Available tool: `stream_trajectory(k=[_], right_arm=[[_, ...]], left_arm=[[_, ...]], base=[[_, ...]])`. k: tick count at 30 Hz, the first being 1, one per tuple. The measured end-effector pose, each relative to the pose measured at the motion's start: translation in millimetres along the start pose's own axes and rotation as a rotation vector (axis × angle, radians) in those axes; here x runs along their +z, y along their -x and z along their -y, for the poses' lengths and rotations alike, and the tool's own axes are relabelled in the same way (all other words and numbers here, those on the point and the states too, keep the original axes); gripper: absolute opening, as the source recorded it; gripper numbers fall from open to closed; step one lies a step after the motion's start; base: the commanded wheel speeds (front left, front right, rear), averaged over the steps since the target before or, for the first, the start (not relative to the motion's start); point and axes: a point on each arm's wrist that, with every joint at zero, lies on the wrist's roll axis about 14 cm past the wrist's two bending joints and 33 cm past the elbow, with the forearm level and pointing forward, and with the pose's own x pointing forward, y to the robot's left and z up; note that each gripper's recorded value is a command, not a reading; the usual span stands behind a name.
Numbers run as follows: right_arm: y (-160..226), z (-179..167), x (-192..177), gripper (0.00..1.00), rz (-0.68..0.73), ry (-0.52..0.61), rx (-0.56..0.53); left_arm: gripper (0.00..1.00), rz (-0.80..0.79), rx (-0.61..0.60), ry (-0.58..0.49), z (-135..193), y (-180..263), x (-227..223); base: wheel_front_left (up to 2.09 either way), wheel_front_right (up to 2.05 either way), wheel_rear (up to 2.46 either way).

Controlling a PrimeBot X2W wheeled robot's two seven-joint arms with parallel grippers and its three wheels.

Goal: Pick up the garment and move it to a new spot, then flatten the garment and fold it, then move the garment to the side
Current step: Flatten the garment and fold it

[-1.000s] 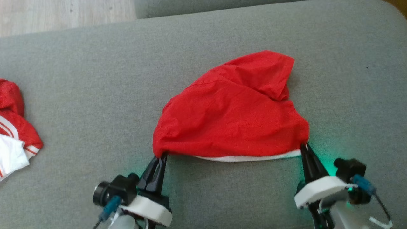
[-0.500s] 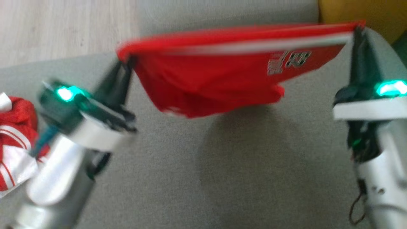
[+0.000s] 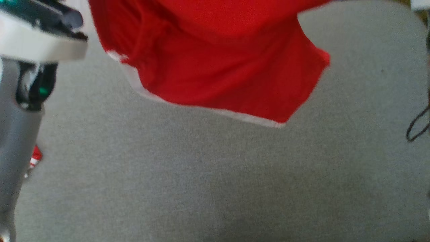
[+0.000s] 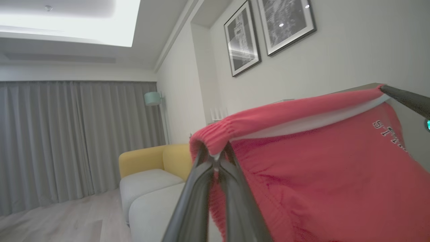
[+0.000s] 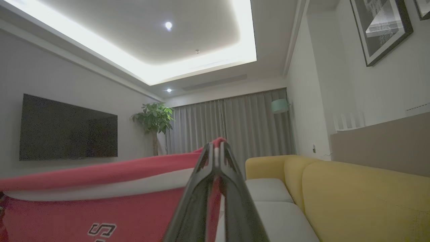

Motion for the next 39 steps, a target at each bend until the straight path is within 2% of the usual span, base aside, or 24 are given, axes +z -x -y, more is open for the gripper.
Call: stream_trajectory(k=[3, 5, 7, 10, 12, 15, 18, 19, 23, 27, 30, 32, 39], right_arm=[[-16, 13, -28, 0.00, -0.067, 0.075, -0.009], [-30, 27, -39, 0.00, -0.067, 0.093, -0.037], [-60, 40, -31, 0.00, 0.025, 0.128, -0.064], [-90, 41, -13, 0.00, 0.122, 0.173, -0.047], [-100, 42, -15, 0.00, 0.142, 0.166, -0.046], [-93, 49, -53, 0.00, 0.069, 0.118, -0.066], [-56, 54, -114, 0.00, -0.088, 0.067, -0.089], [-56, 54, -114, 0.00, -0.088, 0.067, -0.089], [29, 63, -188, 0.00, -0.310, -0.046, -0.182], [122, 54, -236, 0.00, -0.485, -0.190, -0.296], [184, 41, -251, 0.00, -0.581, -0.270, -0.366], [215, 33, -250, 0.00, -0.613, -0.313, -0.405], [270, 8, -229, 0.00, -0.636, -0.374, -0.456]], left_arm=[[0.00, -0.055, 0.049, 0.023, -19, -10, -34], [0.00, -0.051, 0.067, -0.017, -29, -20, -49], [0.00, 0.059, 0.101, -0.055, -43, -49, -42], [0.00, 0.165, 0.117, -0.073, -52, -77, -25], [0.00, 0.174, 0.127, -0.069, -56, -85, -30], [0.00, 0.070, 0.149, -0.037, -61, -74, -76], [0.00, -0.074, 0.183, 0.049, -53, -40, -137], [0.00, -0.074, 0.183, 0.049, -53, -40, -137], [0.00, -0.297, 0.236, 0.233, -17, 30, -220], [0.00, -0.526, 0.310, 0.419, 39, 117, -280], [0.00, -0.646, 0.359, 0.537, 80, 170, -298], [0.00, -0.653, 0.369, 0.568, 91, 181, -293], [0.00, -0.669, 0.380, 0.609, 119, 215, -270]], base=[[0.00, 0.00, 0.00], [0.00, 0.00, 0.00], [0.00, 0.00, 0.00], [0.00, 0.00, 0.00], [0.00, 0.00, 0.00], [0.00, 0.00, 0.00], [0.00, 0.00, 0.00], [0.00, 0.00, 0.00], [0.00, 0.00, 0.00], [0.00, 0.00, 0.00], [0.00, 0.00, 0.00], [0.00, 0.00, 0.00], [0.00, 0.00, 0.00]])
